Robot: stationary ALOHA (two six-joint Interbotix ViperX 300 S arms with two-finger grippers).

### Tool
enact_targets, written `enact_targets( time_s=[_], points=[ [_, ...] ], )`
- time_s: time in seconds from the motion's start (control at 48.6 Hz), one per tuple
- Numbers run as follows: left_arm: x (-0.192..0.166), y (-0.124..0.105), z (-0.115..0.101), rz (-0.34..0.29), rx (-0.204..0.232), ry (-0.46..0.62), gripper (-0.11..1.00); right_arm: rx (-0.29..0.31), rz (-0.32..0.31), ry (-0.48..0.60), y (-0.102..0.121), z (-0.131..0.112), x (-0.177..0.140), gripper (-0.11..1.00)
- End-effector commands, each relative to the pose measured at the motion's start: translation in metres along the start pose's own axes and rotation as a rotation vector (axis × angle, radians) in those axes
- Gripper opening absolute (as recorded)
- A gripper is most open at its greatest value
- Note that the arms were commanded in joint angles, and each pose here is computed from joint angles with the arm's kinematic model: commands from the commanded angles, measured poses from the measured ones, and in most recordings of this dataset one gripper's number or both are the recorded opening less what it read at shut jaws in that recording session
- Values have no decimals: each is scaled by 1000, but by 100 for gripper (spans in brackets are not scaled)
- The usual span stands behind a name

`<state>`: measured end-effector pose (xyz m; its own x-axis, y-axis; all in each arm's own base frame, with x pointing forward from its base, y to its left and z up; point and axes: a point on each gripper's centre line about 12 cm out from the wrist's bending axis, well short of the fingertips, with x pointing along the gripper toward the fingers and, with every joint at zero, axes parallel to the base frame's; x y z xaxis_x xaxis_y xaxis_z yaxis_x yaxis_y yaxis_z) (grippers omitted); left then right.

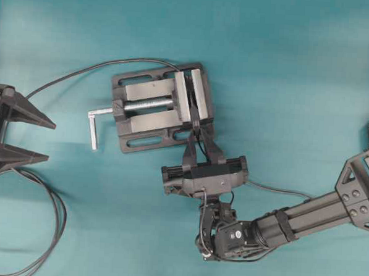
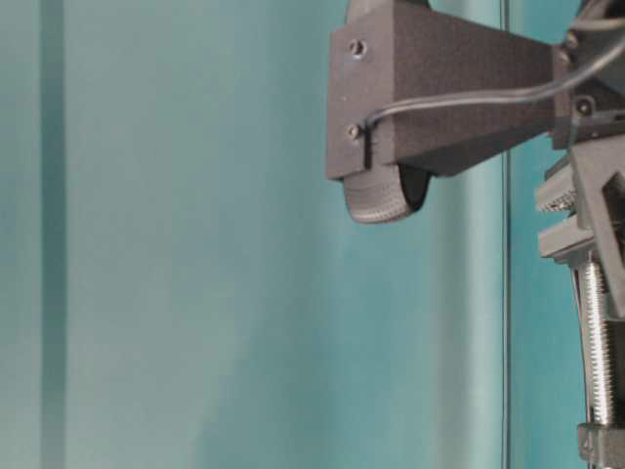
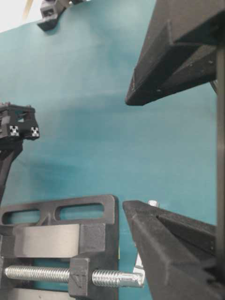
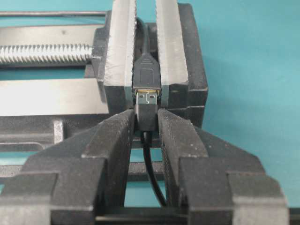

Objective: Insert the USB cable into the fixed female connector.
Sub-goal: 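Push the USB plug down into the port between the vise jaws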

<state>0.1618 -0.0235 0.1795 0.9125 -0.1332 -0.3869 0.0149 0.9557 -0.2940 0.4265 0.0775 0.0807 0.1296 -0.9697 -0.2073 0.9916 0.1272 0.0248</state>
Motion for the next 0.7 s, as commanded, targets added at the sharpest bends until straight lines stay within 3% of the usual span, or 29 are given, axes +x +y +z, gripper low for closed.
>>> enact_targets(
  time_s=[0.0, 0.679],
  points=[
    [1, -2, 5, -6, -8, -12, 100, 72, -5, 11, 4, 32, 1, 21],
    [1, -1, 4, -3, -7, -5, 100, 42, -26, 5, -5, 29, 22, 21]
  ],
)
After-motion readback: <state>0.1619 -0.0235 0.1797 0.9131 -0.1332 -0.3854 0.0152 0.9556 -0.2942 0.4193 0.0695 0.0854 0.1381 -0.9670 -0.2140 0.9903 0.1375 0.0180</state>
